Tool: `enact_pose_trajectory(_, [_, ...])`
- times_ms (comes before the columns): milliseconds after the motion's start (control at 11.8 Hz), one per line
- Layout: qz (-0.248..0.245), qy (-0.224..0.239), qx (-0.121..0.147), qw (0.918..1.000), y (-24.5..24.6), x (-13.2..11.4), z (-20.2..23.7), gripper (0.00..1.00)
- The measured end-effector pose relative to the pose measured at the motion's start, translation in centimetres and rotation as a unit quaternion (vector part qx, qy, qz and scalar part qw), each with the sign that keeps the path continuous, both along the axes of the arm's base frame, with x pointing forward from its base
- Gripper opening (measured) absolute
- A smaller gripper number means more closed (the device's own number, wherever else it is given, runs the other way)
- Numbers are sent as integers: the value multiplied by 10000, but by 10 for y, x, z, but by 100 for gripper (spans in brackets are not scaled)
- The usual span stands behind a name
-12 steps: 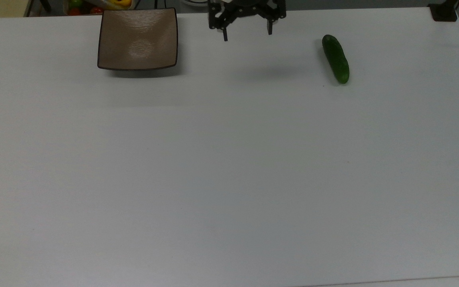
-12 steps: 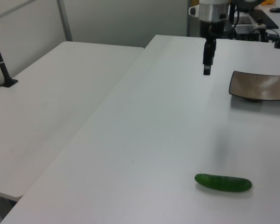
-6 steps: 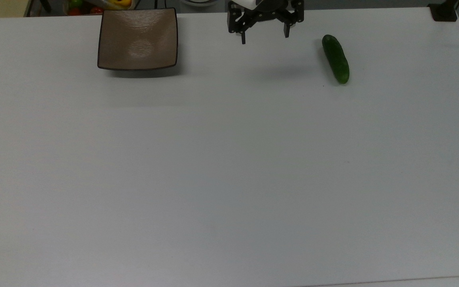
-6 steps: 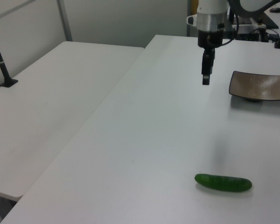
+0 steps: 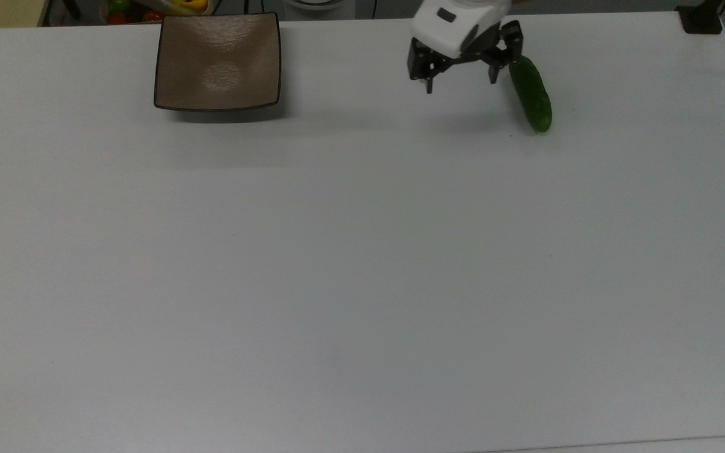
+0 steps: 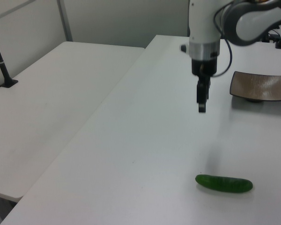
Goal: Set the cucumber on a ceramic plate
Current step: 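Move the open gripper over to the green cucumber, then lower the gripper and close it around the cucumber's middle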
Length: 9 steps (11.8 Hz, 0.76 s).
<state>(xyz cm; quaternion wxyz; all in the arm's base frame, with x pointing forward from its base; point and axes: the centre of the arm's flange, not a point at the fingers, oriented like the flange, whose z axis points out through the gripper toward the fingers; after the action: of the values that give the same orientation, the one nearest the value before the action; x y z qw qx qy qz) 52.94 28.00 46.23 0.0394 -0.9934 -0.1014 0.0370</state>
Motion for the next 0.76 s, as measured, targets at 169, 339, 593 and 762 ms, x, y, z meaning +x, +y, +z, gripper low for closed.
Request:
enact_pose_trajectory(169, [226, 128, -5, 9997, 33, -16, -12, 100])
enact_pose_trajectory(339, [355, 180, 1, 9992, 59, -33, -15, 100])
enact_pose_trajectory(593, [633, 429, -112, 9970, 112, -74, -40, 100])
enact_pose_trajectory(762, [703, 525, -121, 9961, 133, -86, -62, 100])
